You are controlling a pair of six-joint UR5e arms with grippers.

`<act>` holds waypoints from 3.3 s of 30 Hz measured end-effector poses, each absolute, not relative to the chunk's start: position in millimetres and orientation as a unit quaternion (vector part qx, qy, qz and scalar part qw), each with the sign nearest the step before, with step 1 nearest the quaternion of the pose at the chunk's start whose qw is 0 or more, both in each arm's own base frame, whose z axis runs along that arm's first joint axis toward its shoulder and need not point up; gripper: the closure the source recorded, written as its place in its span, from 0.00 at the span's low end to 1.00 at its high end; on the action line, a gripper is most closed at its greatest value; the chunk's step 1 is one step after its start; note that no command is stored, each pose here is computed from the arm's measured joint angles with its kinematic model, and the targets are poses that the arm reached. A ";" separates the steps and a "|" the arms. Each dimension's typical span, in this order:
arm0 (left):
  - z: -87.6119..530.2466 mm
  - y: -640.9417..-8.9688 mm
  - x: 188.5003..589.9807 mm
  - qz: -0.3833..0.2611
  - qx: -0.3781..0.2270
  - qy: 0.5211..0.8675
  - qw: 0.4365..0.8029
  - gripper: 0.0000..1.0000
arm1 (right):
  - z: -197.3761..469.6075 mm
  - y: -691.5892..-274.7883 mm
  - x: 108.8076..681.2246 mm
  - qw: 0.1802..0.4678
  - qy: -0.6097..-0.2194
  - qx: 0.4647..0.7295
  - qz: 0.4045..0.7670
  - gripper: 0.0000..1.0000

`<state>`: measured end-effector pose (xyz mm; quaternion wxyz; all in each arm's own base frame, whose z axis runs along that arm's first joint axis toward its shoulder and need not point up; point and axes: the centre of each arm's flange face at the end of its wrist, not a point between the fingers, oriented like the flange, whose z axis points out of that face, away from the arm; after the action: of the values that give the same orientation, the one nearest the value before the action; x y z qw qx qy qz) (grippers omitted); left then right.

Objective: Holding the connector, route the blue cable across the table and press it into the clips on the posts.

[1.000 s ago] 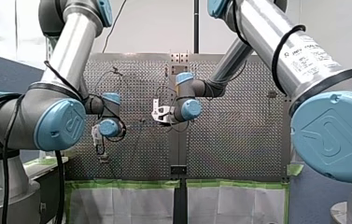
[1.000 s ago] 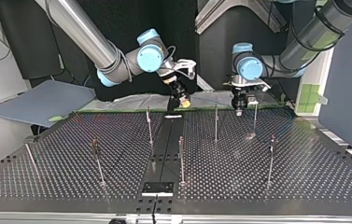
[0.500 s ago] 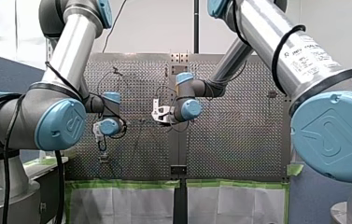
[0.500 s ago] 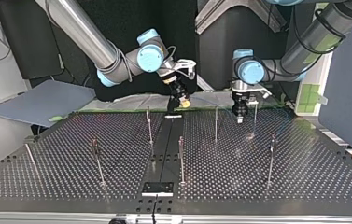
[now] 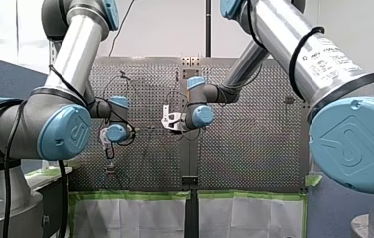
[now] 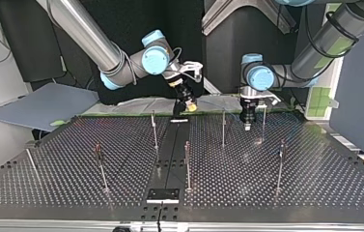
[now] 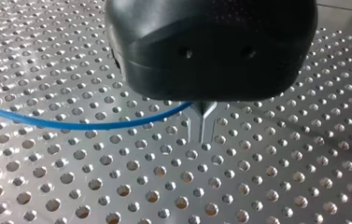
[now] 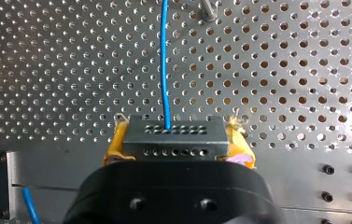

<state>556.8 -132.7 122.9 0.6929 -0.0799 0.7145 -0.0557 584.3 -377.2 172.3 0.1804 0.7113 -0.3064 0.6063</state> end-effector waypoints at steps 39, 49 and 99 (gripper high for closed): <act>117.2 -129.6 550.5 -0.034 -0.076 0.736 0.672 1.00 | 172.3 -377.2 584.3 0.180 -0.306 0.711 0.606 1.00; 117.2 -129.6 550.5 -0.034 -0.076 0.736 0.672 1.00 | 172.3 -377.2 584.3 0.180 -0.306 0.711 0.606 1.00; 117.2 -129.6 550.5 -0.034 -0.076 0.736 0.672 1.00 | 172.3 -377.2 584.3 0.180 -0.306 0.711 0.606 1.00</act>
<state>550.5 -129.6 117.2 0.6718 -0.0758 0.7361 -0.0336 584.3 -377.2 172.3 0.1804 0.7113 -0.3064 0.6063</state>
